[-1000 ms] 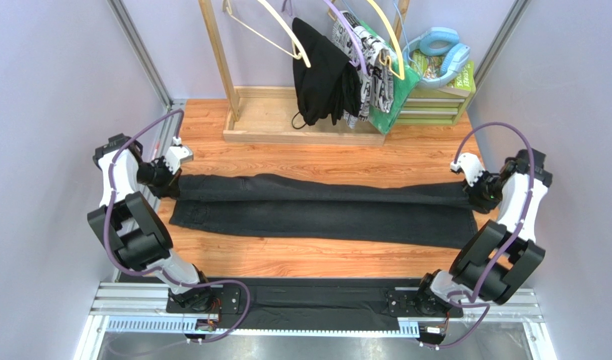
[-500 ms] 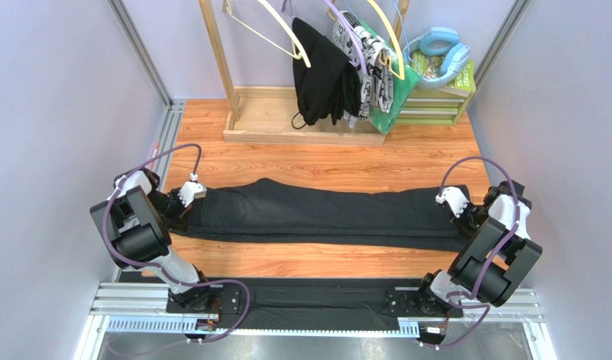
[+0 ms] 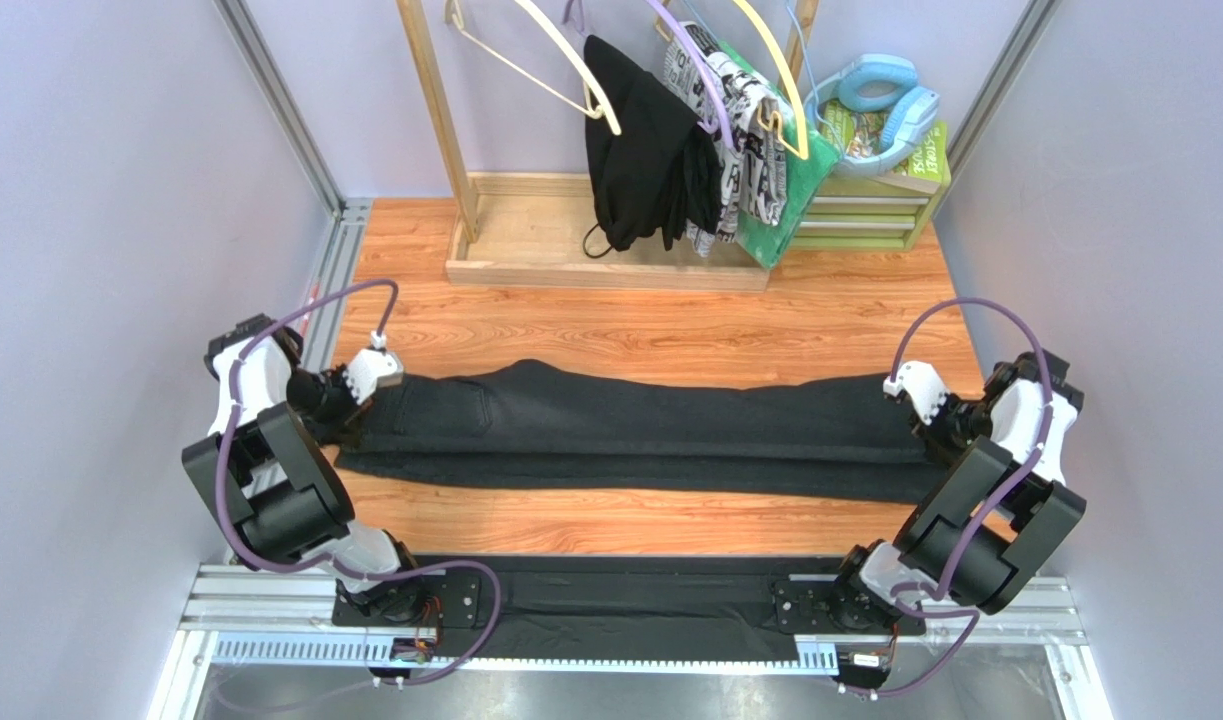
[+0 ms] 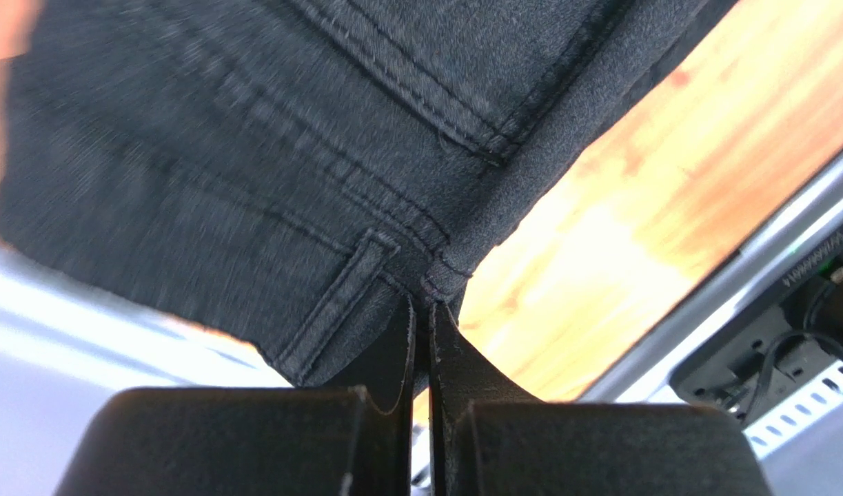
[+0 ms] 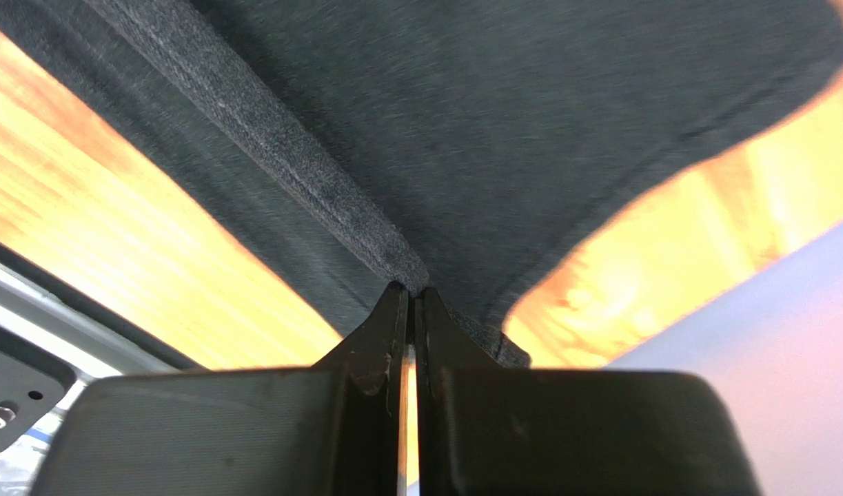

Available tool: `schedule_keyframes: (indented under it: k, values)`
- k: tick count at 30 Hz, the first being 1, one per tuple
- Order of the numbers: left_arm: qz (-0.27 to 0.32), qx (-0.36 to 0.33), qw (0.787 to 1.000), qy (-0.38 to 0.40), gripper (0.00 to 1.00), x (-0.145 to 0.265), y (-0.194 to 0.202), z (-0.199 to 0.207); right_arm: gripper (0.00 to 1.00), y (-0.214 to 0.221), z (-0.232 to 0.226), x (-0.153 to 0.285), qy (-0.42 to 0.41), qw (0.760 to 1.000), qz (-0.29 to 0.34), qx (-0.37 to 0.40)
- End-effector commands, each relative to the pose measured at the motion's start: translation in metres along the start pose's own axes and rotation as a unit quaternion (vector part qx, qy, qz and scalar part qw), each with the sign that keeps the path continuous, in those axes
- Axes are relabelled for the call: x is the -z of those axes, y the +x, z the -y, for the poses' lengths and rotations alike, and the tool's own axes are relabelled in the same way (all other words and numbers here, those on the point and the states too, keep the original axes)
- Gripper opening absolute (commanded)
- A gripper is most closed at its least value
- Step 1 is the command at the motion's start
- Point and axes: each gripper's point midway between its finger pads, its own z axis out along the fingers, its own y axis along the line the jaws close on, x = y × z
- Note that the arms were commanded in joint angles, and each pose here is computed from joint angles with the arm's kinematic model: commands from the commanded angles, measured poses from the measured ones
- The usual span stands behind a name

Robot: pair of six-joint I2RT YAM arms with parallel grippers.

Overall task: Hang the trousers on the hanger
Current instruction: Fold the trousers

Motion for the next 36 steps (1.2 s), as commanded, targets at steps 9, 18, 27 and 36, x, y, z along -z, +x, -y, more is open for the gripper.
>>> schedule_keyframes:
  k: [9,18,27,36]
  values:
    - [0.053,0.011,0.998,-0.017,0.8,0.031,-0.02,0.0,0.75,-0.008,0.01,0.052,-0.007,0.999,-0.01,-0.04]
    - [0.131,0.096,0.985,-0.053,0.91,0.028,-0.087,-0.039,0.65,-0.065,0.055,0.031,-0.025,0.978,0.025,-0.204]
    - [0.05,0.158,0.984,-0.059,0.83,-0.029,-0.053,-0.059,0.67,-0.074,0.082,-0.041,0.029,0.979,-0.05,-0.195]
    - [-0.021,0.197,0.979,-0.037,0.73,-0.073,0.0,-0.022,0.54,0.015,0.075,-0.067,0.03,0.96,-0.196,-0.2]
